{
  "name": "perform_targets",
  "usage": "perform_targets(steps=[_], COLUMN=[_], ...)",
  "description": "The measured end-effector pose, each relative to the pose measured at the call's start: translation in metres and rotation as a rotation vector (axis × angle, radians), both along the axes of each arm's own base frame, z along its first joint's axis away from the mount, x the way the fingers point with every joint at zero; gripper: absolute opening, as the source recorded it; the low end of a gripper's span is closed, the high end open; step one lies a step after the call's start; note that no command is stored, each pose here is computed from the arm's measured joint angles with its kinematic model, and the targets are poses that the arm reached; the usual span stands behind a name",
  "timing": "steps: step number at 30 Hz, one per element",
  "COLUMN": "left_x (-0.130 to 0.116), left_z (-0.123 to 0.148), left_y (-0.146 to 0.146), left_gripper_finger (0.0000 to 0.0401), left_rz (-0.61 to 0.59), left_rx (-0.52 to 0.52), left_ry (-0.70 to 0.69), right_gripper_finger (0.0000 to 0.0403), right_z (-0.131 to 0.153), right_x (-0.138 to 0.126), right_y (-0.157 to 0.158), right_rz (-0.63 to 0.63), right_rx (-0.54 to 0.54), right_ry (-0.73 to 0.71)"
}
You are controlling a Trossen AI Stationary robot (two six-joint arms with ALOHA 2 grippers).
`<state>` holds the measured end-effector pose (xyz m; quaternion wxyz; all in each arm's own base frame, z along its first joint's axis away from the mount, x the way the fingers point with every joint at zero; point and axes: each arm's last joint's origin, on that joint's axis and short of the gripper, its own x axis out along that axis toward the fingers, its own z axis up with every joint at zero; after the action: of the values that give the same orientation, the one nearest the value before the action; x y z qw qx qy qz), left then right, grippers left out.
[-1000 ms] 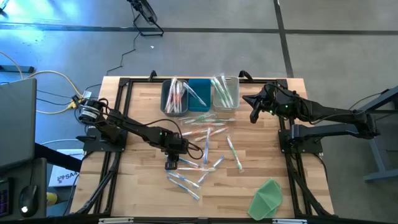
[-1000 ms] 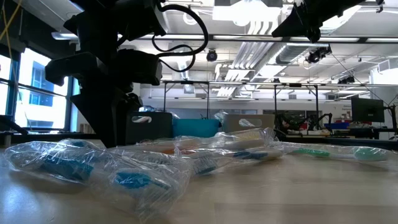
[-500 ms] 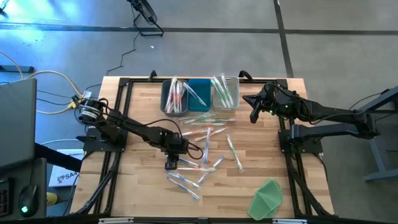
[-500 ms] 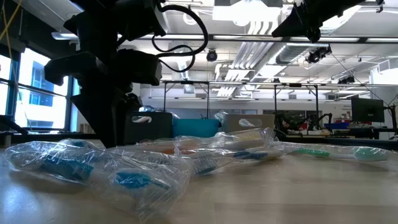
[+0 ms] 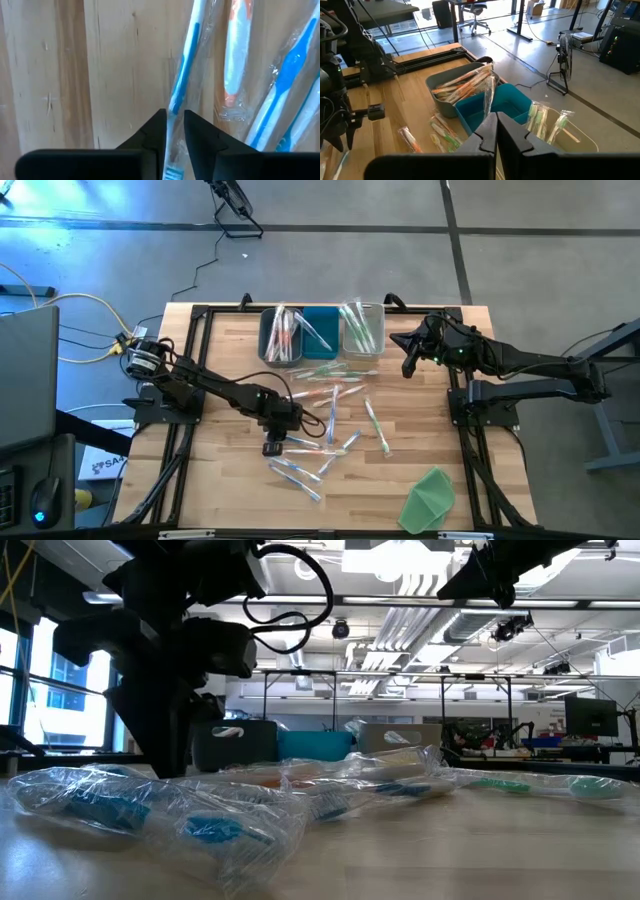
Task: Pick & Place Toothbrushes
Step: Put the blue toothbrush into the blue bin
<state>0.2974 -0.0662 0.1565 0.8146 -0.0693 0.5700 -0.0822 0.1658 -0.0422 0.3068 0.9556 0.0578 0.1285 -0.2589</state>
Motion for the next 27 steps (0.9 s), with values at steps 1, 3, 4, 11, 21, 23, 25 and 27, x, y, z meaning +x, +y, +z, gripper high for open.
perform_targets(steps=[1, 3, 4, 11, 21, 23, 25, 27], left_x=[-0.0010, -0.0042, -0.0049, -0.0071, -0.0064, -0.0065, -0.0065, -0.0065], left_z=[-0.0013, -0.0051, -0.0060, -0.0090, -0.0095, -0.0097, -0.0097, -0.0097], left_y=[0.0003, 0.0010, 0.0011, 0.0020, 0.0022, 0.0024, 0.0023, 0.0022], left_gripper_finger=[0.0068, 0.0074, 0.0078, 0.0090, 0.0043, 0.0025, 0.0011, 0.0007], left_rz=[0.000, 0.001, 0.000, 0.003, 0.006, 0.007, 0.007, 0.005], left_rx=[0.001, 0.005, 0.004, 0.001, 0.002, 0.004, 0.004, 0.000], left_ry=[0.004, 0.021, 0.020, 0.016, 0.009, 0.010, 0.010, 0.011], right_gripper_finger=[0.0002, 0.0002, 0.0002, 0.0002, 0.0002, 0.0002, 0.0002, 0.0002], right_z=[0.0000, 0.0000, 0.0000, 0.0001, 0.0002, 0.0001, 0.0002, 0.0002], right_x=[0.0000, 0.0000, 0.0000, 0.0000, -0.0001, 0.0000, -0.0001, 0.0000], right_y=[0.0000, 0.0000, 0.0000, 0.0000, -0.0001, 0.0000, 0.0000, 0.0000], right_rz=[0.000, 0.000, 0.000, 0.000, 0.001, 0.001, 0.001, 0.001], right_rx=[0.000, 0.000, 0.000, 0.000, -0.003, -0.003, -0.003, -0.003], right_ry=[0.000, 0.000, 0.000, 0.000, 0.001, 0.002, 0.001, 0.002])
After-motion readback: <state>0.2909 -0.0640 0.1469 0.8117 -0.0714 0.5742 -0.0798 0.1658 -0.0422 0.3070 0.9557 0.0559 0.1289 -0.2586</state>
